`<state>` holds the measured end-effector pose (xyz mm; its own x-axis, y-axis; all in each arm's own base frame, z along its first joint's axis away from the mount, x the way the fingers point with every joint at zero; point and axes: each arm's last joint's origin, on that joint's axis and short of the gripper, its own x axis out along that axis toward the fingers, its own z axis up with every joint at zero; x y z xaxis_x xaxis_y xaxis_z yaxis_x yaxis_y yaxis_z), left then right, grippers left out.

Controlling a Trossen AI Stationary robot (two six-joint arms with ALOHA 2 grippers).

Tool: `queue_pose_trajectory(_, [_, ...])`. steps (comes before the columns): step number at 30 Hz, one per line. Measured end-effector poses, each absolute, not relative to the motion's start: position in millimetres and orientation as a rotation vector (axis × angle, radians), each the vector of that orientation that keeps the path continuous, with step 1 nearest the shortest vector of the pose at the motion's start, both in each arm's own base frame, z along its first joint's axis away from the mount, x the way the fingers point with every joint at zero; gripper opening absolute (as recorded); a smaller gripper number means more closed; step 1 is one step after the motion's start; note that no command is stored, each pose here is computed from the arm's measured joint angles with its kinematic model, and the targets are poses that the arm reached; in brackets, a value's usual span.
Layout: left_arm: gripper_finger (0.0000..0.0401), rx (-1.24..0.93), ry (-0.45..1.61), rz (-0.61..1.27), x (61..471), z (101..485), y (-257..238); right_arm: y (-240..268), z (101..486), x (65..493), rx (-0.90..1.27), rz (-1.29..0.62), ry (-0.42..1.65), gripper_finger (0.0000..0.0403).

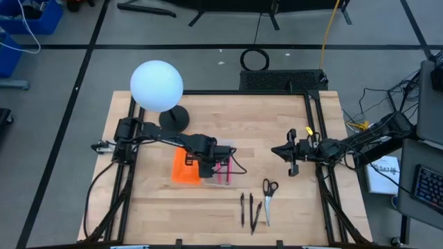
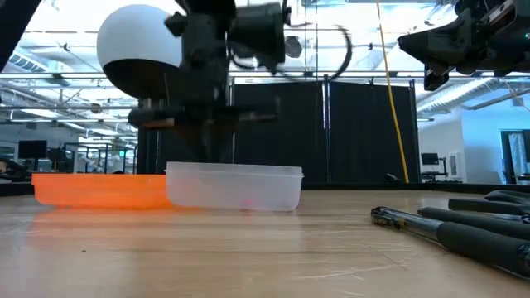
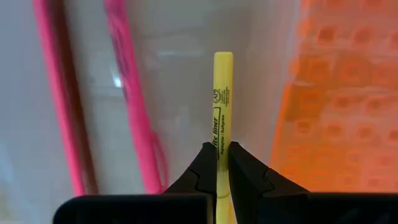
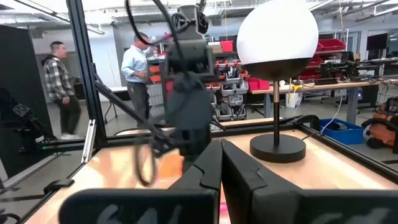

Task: Pick & place school supplies into a supply box
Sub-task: Put the yellow pen into the supply box

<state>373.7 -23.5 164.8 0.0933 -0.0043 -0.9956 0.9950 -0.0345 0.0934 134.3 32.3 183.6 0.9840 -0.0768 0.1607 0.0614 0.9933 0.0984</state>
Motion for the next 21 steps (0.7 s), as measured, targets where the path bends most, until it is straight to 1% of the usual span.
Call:
queue_pose_trajectory(7, [0.0028,1.258,1.143,-1.16,369.6,156.3,-18.2,32.3,183.5,134.4,0.101,-0.069,-0.164,0.0])
queue_pose_trajectory(15, [0.0085,1.194,1.177,-1.068,370.7,156.6,-32.0,32.4,182.2,134.7,0.096,-0.069,-0.152,0.0])
queue_pose_trajectory(21, [0.0105,1.276,1.253,-0.97,371.3,161.5,-37.9,32.5,182.2,134.7,0.096,-0.068,-0.152,0.0])
